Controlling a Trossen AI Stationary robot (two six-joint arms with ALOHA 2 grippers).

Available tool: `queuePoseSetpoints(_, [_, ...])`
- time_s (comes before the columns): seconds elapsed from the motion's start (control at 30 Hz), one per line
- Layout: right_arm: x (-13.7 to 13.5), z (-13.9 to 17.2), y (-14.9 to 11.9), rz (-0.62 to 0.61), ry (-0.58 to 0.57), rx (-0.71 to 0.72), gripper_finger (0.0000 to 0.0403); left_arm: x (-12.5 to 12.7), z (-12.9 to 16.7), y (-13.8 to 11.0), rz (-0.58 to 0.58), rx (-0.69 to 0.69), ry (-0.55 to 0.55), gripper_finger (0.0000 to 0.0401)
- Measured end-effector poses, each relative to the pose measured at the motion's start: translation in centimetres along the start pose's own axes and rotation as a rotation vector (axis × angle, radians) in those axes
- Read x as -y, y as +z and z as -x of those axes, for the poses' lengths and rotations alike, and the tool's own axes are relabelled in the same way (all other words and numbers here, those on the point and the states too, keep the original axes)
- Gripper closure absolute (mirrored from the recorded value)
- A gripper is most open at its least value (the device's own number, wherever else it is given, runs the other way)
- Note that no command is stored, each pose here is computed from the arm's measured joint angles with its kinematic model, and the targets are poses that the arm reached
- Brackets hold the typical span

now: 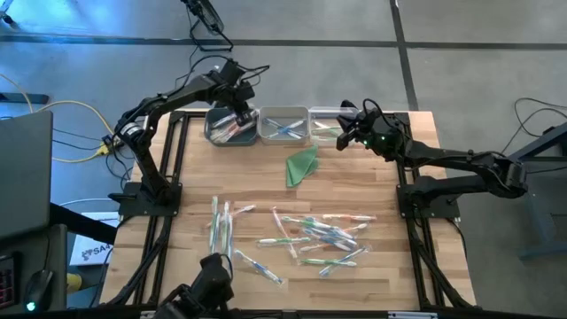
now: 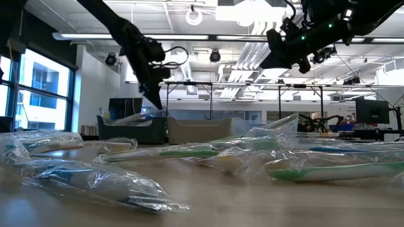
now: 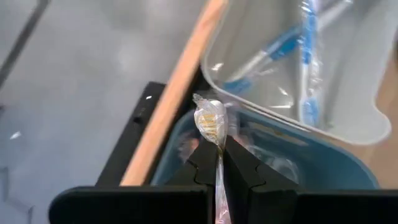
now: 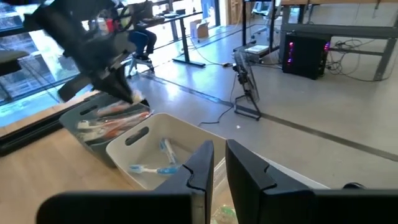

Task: Pick & Place Toothbrushes
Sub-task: Put the orange toothbrush into the dark blue bin

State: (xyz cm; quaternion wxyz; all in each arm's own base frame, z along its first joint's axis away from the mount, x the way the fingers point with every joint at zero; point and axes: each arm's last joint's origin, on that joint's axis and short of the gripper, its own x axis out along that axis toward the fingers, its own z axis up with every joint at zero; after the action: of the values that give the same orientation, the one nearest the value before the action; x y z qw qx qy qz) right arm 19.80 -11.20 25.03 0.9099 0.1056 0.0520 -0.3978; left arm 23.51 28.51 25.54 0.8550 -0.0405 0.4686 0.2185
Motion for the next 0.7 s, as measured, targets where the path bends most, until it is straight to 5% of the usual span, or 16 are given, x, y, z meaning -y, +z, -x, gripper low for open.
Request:
queuePoseSetpoints(0.47, [0.09,0.0,0.02,0.001,-0.032,0.007,0.0369,0.42,-1.11,-1.01,-0.068,-0.009,-0.008,0.0396])
queuePoseSetpoints(0.7, [0.0,0.0,0.0,0.01,0.004,-0.001,0.0369,0.36,-1.11,-1.04,-0.068,-0.023,0.017,0.0351])
